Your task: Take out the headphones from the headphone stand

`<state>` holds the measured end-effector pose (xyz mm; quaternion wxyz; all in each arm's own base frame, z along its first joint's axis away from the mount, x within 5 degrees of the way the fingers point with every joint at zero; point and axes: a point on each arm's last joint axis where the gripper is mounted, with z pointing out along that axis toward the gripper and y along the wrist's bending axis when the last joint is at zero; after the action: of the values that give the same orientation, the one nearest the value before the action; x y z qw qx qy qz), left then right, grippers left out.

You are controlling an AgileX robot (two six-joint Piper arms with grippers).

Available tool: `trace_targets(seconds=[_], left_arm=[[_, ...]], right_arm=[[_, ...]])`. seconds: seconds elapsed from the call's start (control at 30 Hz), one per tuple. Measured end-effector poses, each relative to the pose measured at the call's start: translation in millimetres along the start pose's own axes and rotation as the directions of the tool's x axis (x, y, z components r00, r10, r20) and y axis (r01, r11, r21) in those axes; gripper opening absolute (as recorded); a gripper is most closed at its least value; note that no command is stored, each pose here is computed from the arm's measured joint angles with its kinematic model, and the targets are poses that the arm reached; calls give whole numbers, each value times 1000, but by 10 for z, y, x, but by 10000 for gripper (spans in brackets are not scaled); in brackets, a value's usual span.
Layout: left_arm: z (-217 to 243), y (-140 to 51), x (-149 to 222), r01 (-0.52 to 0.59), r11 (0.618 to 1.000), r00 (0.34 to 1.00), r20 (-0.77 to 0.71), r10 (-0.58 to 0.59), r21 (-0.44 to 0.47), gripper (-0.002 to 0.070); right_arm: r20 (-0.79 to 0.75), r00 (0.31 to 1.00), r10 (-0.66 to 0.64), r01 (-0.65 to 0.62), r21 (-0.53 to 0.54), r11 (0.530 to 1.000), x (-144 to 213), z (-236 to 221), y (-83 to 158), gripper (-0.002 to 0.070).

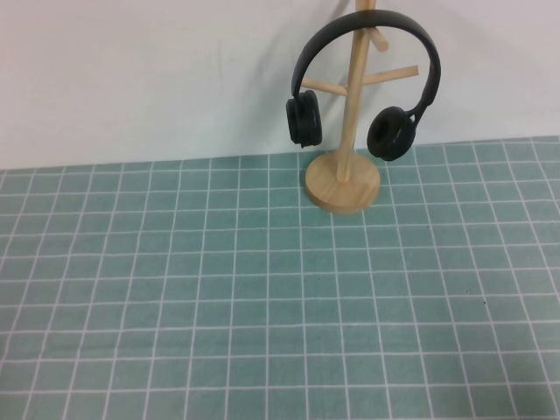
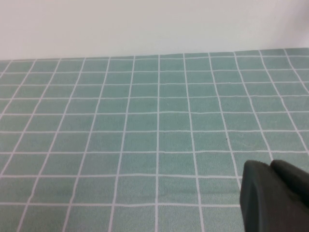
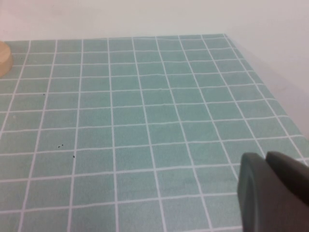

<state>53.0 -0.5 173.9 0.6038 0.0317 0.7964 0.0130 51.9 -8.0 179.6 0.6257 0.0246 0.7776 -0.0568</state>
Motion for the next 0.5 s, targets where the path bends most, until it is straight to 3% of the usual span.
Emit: trace_targets(seconds=[0.13,0.2,0.37,0.5], left_arm=[[0,0,0,0,1000,1000,0,0,0,-4],[0,0,0,0,1000,1000,0,0,0,-4],[0,0,0,0,1000,1000,0,0,0,-4],[0,0,0,0,1000,1000,0,0,0,-4]], right_arm=[[62,995,-80,79,15,997,-57,-2,-10,-8],[161,986,-37,38,-3,999,-146,-12,8,-8],[359,911,205,-183,-94,979,-337,-65,19,-8],[379,822,425,-389,-173,905,-379,-83,-4,-8]])
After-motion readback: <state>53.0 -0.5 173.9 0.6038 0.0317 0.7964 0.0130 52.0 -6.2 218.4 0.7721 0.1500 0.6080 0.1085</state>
